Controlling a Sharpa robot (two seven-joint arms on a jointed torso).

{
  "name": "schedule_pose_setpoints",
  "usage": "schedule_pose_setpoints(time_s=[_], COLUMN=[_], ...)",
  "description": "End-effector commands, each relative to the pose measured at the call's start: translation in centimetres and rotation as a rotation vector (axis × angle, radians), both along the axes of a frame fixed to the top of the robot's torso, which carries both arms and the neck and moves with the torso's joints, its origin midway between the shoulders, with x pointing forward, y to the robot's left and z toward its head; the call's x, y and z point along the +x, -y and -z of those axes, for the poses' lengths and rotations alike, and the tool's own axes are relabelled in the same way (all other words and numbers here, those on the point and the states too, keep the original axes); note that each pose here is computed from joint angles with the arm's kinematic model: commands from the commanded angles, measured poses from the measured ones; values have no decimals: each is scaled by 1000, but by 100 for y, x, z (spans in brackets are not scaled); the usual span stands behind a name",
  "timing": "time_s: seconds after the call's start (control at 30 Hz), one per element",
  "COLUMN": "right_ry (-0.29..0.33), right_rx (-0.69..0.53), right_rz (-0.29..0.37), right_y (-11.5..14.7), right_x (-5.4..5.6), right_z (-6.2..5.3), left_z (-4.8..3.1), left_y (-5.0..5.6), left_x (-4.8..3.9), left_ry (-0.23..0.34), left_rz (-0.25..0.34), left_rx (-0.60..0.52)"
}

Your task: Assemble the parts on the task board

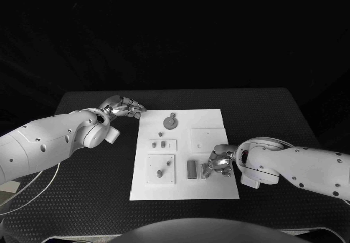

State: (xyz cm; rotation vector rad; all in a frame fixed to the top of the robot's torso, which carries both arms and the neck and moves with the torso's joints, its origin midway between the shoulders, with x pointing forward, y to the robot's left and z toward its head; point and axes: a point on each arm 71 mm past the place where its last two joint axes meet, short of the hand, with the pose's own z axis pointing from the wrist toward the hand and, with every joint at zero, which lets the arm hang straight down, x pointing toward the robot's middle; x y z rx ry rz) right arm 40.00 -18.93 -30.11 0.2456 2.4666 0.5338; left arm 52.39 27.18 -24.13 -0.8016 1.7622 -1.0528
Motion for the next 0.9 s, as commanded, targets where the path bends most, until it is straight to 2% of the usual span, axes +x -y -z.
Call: schedule_pose_setpoints(time_s=[0.03,0.9], right_ry=[-36,-57], right_rx=[7,4], right_rz=[-20,-19], right_y=[-26,-34], right_x=[-23,-4], right_z=[18,47], left_z=[0,-1], left_y=[24,15], left_x=[-7,-9], left_ry=[-5,-6], left_rz=[14,12], left_rx=[-11,-10])
